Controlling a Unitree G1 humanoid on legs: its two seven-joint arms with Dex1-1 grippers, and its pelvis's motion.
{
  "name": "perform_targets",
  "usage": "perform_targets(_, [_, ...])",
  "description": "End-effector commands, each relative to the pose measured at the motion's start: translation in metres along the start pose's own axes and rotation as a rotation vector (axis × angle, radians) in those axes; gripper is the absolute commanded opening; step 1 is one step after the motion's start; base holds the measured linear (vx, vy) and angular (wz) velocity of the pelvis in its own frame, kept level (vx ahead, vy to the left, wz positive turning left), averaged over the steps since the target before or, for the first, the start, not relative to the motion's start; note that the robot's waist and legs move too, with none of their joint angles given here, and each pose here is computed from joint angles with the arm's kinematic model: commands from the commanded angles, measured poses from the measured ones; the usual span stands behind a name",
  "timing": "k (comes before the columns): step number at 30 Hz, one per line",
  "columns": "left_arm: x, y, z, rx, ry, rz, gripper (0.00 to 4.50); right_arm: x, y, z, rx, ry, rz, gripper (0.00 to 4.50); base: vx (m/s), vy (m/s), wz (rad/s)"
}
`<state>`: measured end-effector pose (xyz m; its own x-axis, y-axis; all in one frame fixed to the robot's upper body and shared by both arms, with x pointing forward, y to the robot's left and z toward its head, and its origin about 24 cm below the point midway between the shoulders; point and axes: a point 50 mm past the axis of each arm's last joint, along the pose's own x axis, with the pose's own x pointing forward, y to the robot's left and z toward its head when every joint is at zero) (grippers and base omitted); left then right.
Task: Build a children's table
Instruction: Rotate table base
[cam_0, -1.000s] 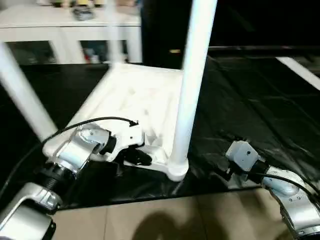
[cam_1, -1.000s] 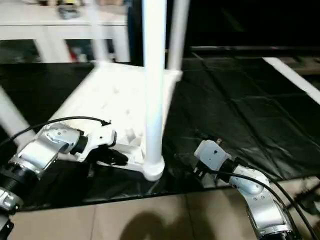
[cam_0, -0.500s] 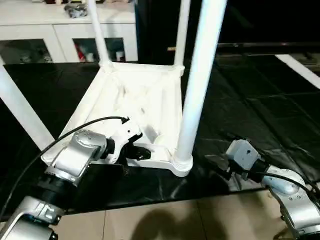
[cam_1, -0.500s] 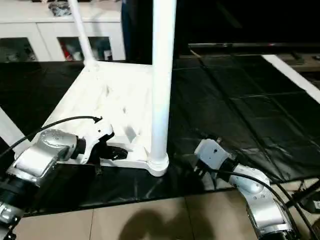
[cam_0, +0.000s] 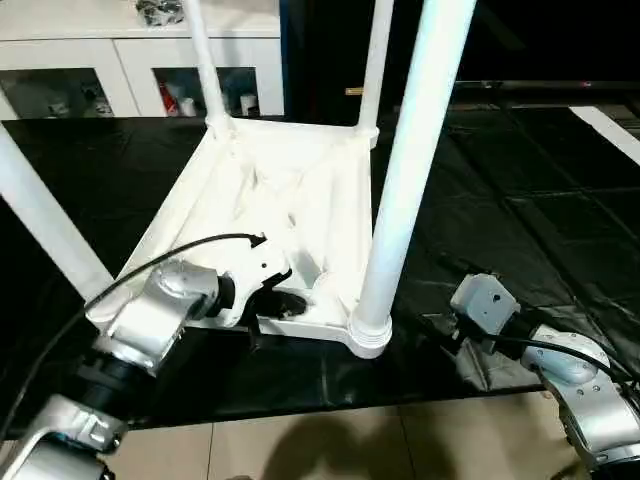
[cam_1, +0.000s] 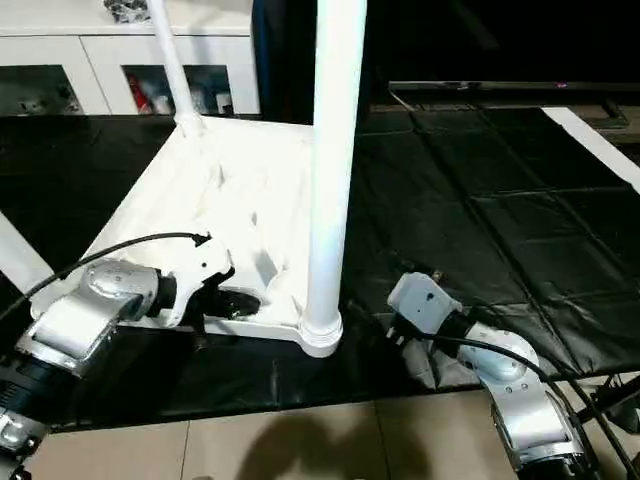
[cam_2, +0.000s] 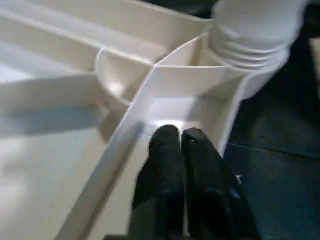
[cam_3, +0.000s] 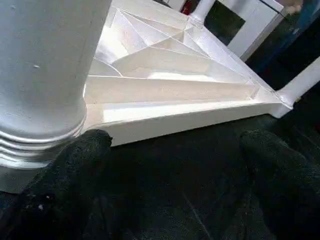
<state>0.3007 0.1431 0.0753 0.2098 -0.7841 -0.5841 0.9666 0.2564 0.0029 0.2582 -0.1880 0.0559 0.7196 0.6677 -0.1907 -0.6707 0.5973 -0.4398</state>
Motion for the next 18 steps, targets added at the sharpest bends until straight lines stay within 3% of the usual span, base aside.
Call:
perform_targets(1, [-0.0024,0.0006,0.0062,0.045,0.002,-0.059,0.52,-0.0027,-0.0020,-0.0035,0.008,0.021,0.004,4.50,0.000,0.000,0.00])
perform_targets(7, [-0.0067,0.0035,0.0105,0.048,-0.022,-0.108,0.96,-0.0033,-0.0026,-0.0040,0.007,0.023,0.000,4.50,0.000,0.000,0.00])
perform_targets(9, [-0.0091,0.0028,0.0094,0.071,0.021,-0.197,1.17,-0.0050,-0.0011,-0.0052,0.008,0.030,0.002,4.50,0.000,0.000,0.00])
perform_targets(18, [-0.0004,0.0090,0.0043,0.128,0.104,-0.234,1.28,-0.0093,0.0017,-0.0061,0.013,0.040,0.001,4.50,0.000,0.000,0.00])
